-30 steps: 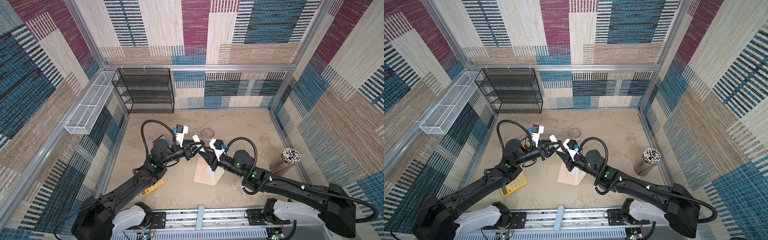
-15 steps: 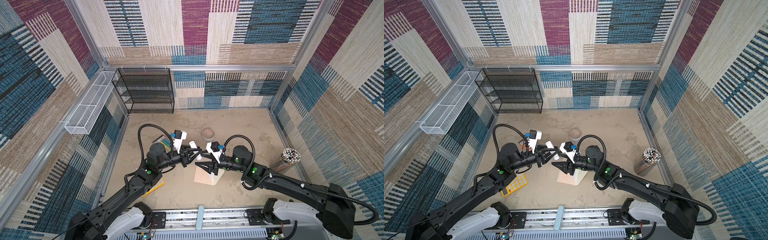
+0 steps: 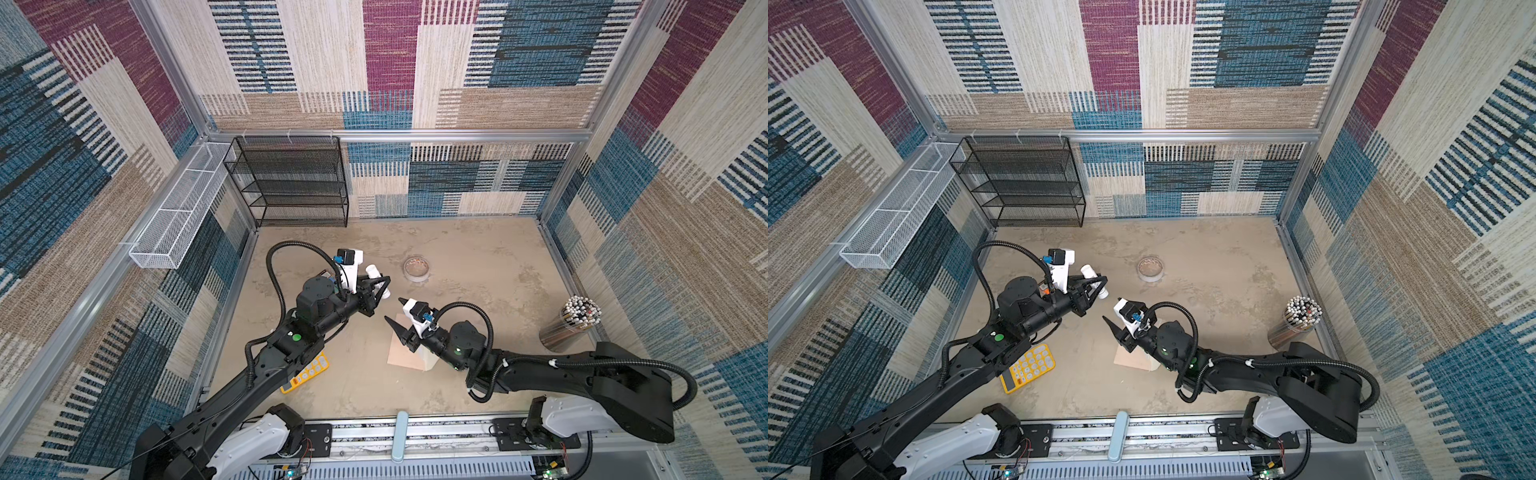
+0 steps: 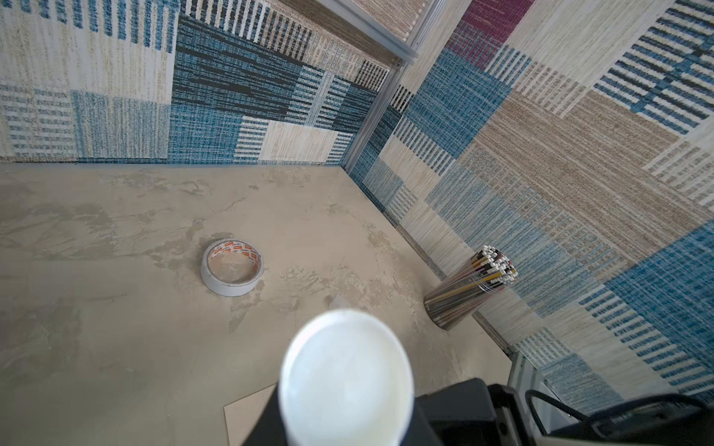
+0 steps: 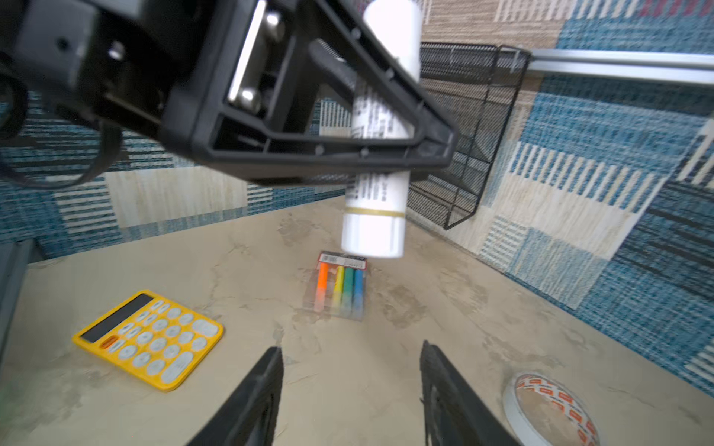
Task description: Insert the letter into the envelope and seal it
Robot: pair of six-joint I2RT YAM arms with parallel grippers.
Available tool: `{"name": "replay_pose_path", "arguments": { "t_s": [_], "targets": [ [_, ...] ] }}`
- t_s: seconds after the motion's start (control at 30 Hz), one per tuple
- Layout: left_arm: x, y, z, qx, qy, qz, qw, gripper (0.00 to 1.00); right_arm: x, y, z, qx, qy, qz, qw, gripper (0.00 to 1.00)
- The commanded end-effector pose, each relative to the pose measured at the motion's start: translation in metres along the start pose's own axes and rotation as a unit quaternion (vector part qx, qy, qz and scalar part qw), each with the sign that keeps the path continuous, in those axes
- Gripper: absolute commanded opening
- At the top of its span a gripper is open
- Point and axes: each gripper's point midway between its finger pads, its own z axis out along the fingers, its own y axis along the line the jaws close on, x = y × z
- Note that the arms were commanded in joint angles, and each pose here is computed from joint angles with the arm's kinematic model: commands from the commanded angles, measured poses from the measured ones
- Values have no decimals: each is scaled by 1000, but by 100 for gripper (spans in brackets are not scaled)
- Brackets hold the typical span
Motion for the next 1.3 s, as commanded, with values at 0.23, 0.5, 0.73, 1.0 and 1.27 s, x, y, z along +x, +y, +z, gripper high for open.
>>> {"name": "replay_pose_path", "arguments": {
  "t_s": [0.23, 0.5, 0.73, 1.0, 1.27],
  "targets": [
    [-6, 2, 4, -19, -8, 5, 1000, 0, -27, -11, 34, 53, -26, -8, 998, 53],
    [-5, 0, 5, -16, -7, 5, 1000, 0, -20, -6, 44, 49, -3, -14, 999, 39],
    [-4, 0, 5, -18, -7, 8, 1000, 0, -13, -6, 46, 52, 11, -14, 999, 43],
    [-1, 1, 8, -16, 0, 8, 1000, 0, -17, -8, 45, 55, 9, -14, 998, 34],
    [3, 2, 9, -16, 4, 8, 1000, 0, -17, -8, 45, 54, 14, -13, 998, 24]
  ]
}}
